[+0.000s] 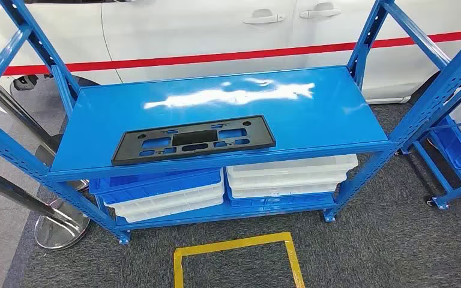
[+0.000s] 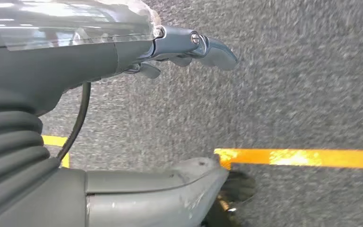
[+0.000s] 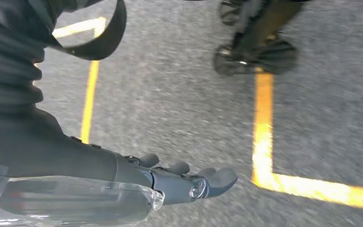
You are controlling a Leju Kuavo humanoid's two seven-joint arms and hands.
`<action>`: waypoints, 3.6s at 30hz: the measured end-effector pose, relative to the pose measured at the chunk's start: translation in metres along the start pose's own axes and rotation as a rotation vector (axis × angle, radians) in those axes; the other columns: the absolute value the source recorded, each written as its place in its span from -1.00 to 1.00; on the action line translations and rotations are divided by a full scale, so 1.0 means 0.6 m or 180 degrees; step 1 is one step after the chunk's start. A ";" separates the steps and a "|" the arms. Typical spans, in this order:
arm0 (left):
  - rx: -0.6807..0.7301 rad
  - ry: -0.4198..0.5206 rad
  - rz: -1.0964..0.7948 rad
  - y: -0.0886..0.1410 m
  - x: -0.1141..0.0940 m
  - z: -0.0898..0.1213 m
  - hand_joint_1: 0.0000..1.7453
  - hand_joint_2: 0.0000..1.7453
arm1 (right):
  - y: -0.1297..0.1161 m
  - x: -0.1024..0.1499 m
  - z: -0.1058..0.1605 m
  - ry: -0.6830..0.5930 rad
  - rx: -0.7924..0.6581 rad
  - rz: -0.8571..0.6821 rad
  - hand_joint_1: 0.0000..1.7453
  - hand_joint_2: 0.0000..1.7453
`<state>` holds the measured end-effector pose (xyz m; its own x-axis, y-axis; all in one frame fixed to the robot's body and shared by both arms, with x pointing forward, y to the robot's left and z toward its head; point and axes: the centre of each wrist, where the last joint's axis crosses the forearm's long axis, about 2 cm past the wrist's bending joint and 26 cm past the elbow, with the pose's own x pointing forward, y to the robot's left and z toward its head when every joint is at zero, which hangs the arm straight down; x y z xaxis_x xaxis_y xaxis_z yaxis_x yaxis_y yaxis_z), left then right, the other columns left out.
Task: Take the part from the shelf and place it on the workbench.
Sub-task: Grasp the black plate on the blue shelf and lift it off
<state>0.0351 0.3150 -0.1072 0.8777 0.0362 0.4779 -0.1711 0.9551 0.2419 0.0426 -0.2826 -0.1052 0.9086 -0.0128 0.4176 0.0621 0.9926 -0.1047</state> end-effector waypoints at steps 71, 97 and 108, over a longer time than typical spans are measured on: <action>0.0365 -0.0850 -0.0235 -0.091 0.090 -0.008 -1.00 -1.00 | 0.122 0.503 0.293 -0.5937 -0.1444 0.2495 -1.00 1.00; 0.0361 -0.0970 -0.0251 -0.100 0.158 -0.024 -1.00 -1.00 | 0.247 0.532 0.239 -0.5974 -0.1010 0.3407 -1.00 1.00; 0.0225 -0.0956 -0.0222 -0.104 0.166 -0.025 -1.00 -1.00 | 0.261 0.548 0.230 -0.5847 -0.0964 0.3414 -1.00 1.00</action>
<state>0.1397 0.2636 -0.0876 0.7188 -0.1273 0.6835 -0.1550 0.9290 0.3361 0.2943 -0.1143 0.1401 -0.6816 0.6802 0.2698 0.1470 0.4885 -0.8601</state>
